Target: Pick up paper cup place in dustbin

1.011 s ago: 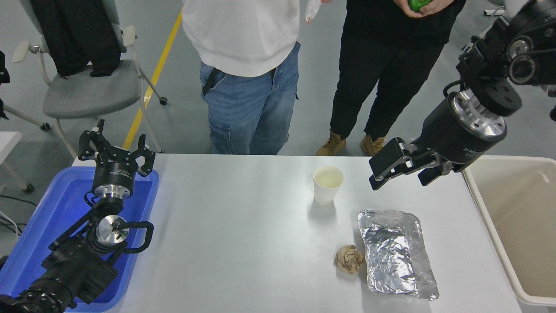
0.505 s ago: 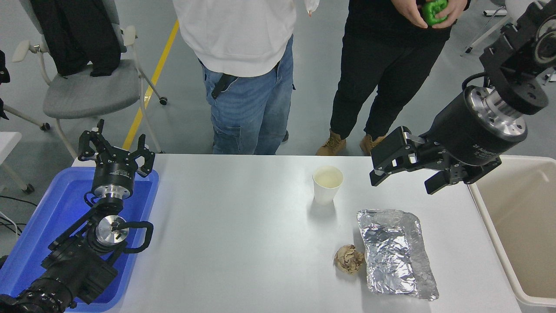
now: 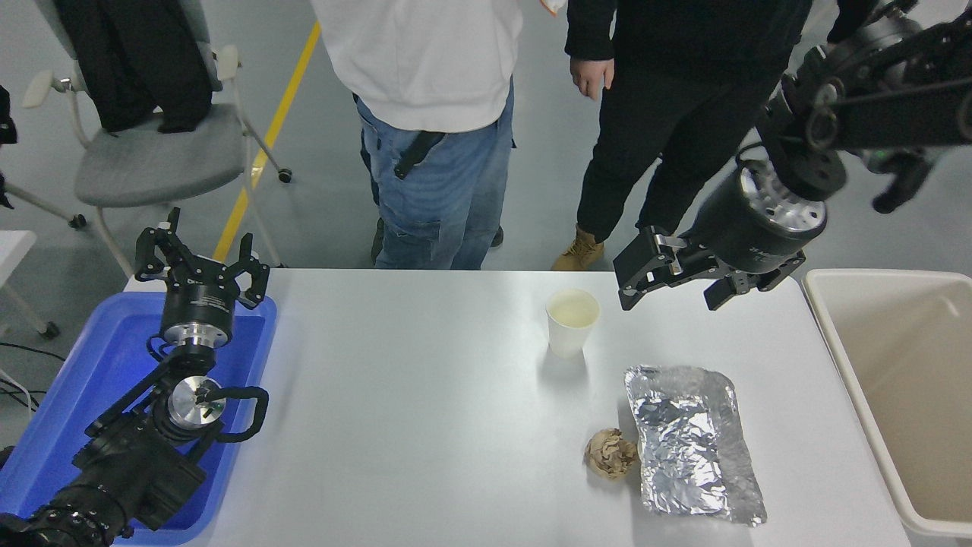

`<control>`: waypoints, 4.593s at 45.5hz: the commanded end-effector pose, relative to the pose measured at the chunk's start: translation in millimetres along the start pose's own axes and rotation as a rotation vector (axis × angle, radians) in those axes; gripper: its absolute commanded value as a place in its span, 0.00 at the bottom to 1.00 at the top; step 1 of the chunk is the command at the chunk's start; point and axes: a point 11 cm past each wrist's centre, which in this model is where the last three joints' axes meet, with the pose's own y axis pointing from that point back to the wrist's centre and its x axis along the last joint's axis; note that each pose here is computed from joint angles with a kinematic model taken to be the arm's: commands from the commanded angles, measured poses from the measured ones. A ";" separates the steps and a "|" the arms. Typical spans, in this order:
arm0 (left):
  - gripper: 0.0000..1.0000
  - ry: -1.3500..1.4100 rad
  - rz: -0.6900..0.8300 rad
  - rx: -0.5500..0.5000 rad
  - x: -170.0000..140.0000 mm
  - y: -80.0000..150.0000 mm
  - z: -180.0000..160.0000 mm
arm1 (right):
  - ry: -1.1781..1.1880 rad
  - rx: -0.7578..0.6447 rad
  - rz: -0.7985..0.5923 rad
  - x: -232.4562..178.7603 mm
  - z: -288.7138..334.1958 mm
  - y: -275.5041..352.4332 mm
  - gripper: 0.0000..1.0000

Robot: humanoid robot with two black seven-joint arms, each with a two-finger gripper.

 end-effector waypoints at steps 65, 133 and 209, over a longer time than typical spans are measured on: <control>0.99 0.000 0.001 -0.003 0.5 0.0 0.9 | -0.186 0.039 0.364 -5.1 47.2 -222.8 1.00; 0.99 -0.003 0.004 -0.004 2.4 0.7 2.1 | 0.006 0.045 0.336 41.2 34.4 -32.1 0.00; 0.99 -0.001 0.002 -0.001 1.0 0.6 0.4 | -0.477 -0.620 0.481 -169.2 456.5 26.5 0.00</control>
